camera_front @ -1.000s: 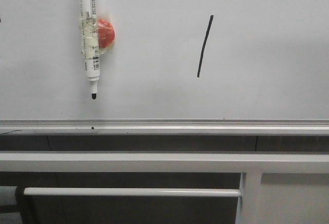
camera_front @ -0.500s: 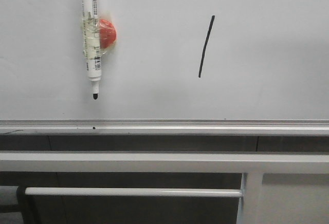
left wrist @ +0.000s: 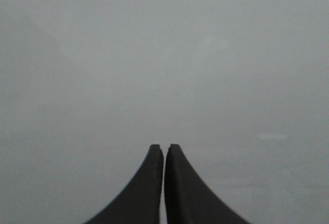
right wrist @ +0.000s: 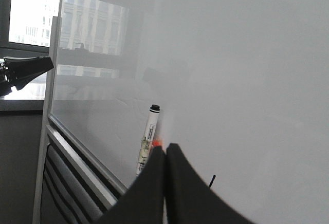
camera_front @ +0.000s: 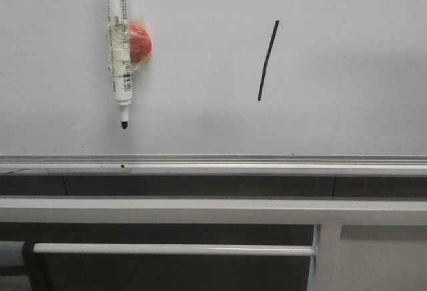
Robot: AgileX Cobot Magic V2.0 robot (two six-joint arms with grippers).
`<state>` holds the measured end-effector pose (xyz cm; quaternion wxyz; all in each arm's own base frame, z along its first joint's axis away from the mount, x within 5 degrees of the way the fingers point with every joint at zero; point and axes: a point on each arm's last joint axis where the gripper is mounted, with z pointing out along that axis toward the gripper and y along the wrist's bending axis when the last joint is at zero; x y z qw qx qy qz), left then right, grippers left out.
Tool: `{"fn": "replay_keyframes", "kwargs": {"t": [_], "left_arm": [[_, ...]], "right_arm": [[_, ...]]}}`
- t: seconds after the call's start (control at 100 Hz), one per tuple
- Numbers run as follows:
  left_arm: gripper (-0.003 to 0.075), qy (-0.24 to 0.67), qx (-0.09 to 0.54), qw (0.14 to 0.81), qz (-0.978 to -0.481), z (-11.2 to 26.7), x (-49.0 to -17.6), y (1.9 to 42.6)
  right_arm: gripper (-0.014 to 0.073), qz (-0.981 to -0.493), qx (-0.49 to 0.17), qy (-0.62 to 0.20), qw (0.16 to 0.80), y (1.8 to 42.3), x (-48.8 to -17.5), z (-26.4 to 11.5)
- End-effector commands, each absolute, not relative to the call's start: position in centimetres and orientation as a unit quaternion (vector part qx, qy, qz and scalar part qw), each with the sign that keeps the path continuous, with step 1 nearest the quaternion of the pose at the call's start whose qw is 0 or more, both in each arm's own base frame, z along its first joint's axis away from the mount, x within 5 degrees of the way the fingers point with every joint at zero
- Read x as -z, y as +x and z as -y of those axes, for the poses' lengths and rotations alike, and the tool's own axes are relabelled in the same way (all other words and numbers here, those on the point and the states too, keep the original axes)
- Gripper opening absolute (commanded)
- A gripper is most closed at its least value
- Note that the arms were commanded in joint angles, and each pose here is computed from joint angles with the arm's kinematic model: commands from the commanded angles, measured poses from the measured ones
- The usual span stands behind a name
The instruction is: Write number 1 on whiteboard
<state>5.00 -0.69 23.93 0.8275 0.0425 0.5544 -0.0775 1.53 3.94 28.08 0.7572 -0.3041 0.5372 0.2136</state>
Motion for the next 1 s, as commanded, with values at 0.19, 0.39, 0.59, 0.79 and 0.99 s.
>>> {"fn": "replay_keyframes", "kwargs": {"t": [0.19,0.39,0.59,0.79,0.99], "left_arm": [[-0.002,-0.005,0.019,0.753,-0.657,0.1,-21.5,5.5],[-0.002,-0.021,0.002,0.67,-0.742,0.0,-19.3,5.6],[-0.002,-0.025,0.005,0.647,-0.762,0.0,-18.7,5.5],[-0.002,-0.061,0.007,0.644,-0.763,-0.4,-18.6,5.5],[-0.002,-0.071,0.01,0.642,-0.764,-0.5,-18.6,5.5]], "right_arm": [[-0.0064,-0.526,-0.212,-0.287,0.772,1.2,-29.0,-3.6],[-0.0064,-0.526,-0.212,-0.287,0.772,1.2,-29.0,-3.6],[-0.0064,-0.526,-0.212,-0.287,0.772,1.2,-29.0,-3.6],[-0.0064,-0.526,-0.212,-0.287,0.772,1.2,-29.0,-3.6],[-0.0064,-0.526,-0.212,-0.287,0.772,1.2,-29.0,-3.6]]}}
